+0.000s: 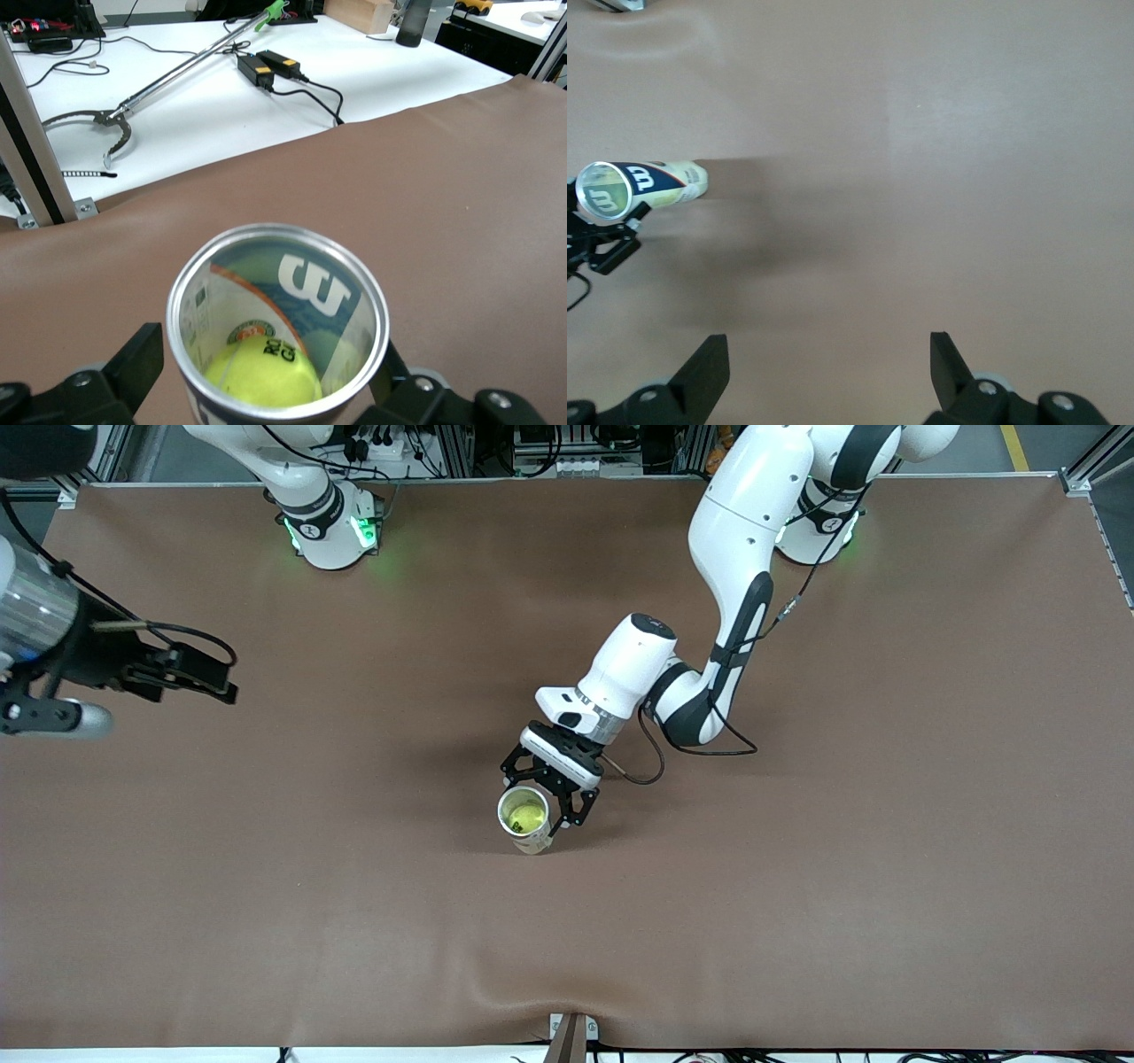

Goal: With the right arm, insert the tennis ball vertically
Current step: 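Withdraw the right gripper while the left gripper lowers the tube, then open the left gripper and lift it off the tube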

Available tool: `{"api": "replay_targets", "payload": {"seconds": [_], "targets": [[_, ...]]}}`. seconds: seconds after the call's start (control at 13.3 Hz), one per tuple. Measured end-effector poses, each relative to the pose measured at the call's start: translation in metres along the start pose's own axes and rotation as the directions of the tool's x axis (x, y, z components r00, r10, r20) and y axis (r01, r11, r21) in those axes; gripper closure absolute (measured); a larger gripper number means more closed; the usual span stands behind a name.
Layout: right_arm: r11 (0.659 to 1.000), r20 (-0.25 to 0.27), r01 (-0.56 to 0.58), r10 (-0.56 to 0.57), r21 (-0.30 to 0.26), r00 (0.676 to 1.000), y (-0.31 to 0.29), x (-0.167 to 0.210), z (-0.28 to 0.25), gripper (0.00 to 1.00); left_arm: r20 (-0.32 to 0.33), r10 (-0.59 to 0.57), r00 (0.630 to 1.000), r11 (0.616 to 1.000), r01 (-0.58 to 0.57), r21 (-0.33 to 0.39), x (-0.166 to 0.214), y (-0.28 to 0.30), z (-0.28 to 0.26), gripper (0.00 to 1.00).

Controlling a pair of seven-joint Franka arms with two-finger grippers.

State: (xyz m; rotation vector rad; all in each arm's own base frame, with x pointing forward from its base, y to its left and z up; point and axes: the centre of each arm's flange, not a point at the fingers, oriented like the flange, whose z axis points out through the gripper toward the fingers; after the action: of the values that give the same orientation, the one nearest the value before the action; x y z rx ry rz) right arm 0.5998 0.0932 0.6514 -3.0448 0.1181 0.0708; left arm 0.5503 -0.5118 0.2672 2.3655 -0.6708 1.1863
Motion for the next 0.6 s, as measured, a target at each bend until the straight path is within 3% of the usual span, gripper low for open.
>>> {"api": "replay_targets", "payload": {"seconds": [0.23,0.6], "targets": [[0.999,0.002,0.012,-0.012,-0.034,1.000,0.023,-0.005,-0.001,0.00,-0.019,-0.001,1.000,1.000,0.001,-0.004,0.012,0.002,-0.007,0.00],[0.997,0.025,0.062,-0.061,-0.042,0.998,0.068,-0.005,0.004,0.00,-0.069,-0.006,0.998,1.000,0.005,-0.013,0.049,0.008,-0.029,0.00]]}}
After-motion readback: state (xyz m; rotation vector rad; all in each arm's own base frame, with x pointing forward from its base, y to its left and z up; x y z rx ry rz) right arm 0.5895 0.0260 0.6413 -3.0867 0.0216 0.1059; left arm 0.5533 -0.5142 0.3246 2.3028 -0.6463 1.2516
